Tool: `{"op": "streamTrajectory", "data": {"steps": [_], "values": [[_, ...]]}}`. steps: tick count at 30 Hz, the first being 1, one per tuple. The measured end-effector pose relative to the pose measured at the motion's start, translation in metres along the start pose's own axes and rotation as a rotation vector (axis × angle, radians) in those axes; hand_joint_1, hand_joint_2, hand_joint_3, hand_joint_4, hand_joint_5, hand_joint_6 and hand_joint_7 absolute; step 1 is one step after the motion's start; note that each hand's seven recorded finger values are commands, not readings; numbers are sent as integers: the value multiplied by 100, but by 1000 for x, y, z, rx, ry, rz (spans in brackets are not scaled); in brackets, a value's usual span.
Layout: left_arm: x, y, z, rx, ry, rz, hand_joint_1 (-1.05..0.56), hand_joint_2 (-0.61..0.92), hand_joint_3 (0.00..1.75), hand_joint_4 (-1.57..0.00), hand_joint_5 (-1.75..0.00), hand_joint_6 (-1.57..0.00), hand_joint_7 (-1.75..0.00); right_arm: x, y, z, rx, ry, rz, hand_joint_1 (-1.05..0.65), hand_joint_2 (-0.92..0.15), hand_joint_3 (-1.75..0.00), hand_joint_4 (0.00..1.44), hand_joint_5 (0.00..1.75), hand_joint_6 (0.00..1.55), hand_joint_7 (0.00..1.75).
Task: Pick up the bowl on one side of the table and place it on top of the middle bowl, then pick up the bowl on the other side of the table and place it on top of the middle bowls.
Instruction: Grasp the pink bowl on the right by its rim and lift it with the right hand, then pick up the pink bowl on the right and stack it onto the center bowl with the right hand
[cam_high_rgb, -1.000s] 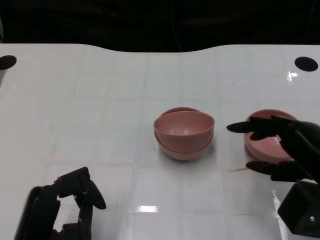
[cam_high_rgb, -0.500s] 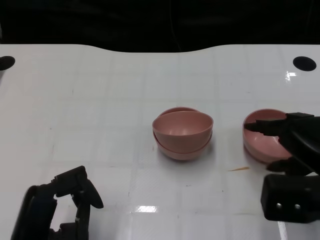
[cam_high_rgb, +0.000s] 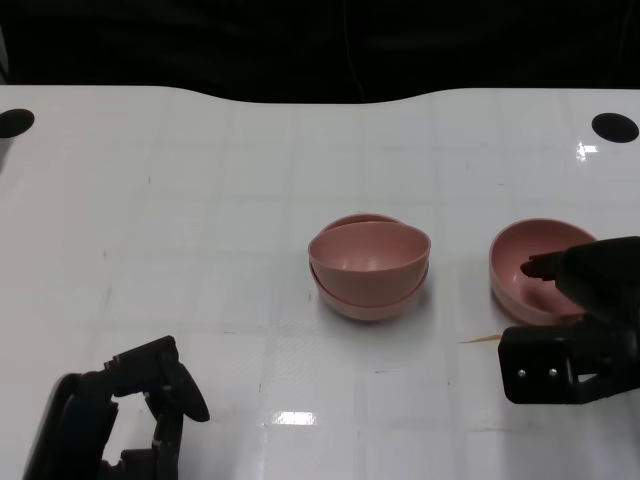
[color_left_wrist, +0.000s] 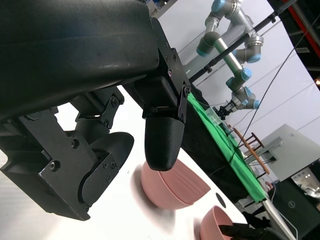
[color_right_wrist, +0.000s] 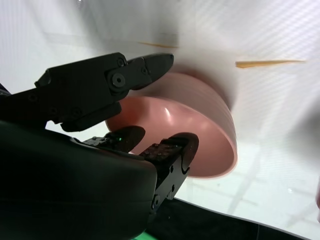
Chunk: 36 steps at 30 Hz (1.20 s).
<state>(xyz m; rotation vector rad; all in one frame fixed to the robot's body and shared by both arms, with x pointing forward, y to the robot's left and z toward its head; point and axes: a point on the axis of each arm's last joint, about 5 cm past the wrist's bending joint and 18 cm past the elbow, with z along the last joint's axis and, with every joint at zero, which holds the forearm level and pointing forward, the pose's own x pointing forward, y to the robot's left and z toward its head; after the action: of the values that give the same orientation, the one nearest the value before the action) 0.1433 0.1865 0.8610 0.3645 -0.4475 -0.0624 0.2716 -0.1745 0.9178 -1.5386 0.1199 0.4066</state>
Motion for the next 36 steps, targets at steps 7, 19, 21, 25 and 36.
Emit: {"op": "streamTrajectory", "data": {"steps": [7,19,21,25,36], "values": [[0,0,0,5,-3,-8,-3,29,155,-85,-173,-82,-153,14,3,0,-50,-35,76,-33,-92,-9,104,24,84,11],[0,0,0,6,-3,-15,-3,28,155,-86,-172,-83,-151,20,6,-7,45,-170,-152,-13,-91,-18,82,164,133,18],[0,0,0,7,-3,-16,-3,28,155,-86,-172,-83,-151,19,3,-5,51,-184,-201,-13,-85,-29,84,171,111,67],[0,0,0,8,-3,-16,-2,28,155,-86,-172,-83,-151,17,-7,-1,65,-227,-315,-13,-62,-72,87,174,93,103],[1,0,0,11,-5,-18,-3,28,156,-87,-171,-83,-151,10,-29,8,99,-297,-453,-14,-41,-101,93,175,75,154]]}}
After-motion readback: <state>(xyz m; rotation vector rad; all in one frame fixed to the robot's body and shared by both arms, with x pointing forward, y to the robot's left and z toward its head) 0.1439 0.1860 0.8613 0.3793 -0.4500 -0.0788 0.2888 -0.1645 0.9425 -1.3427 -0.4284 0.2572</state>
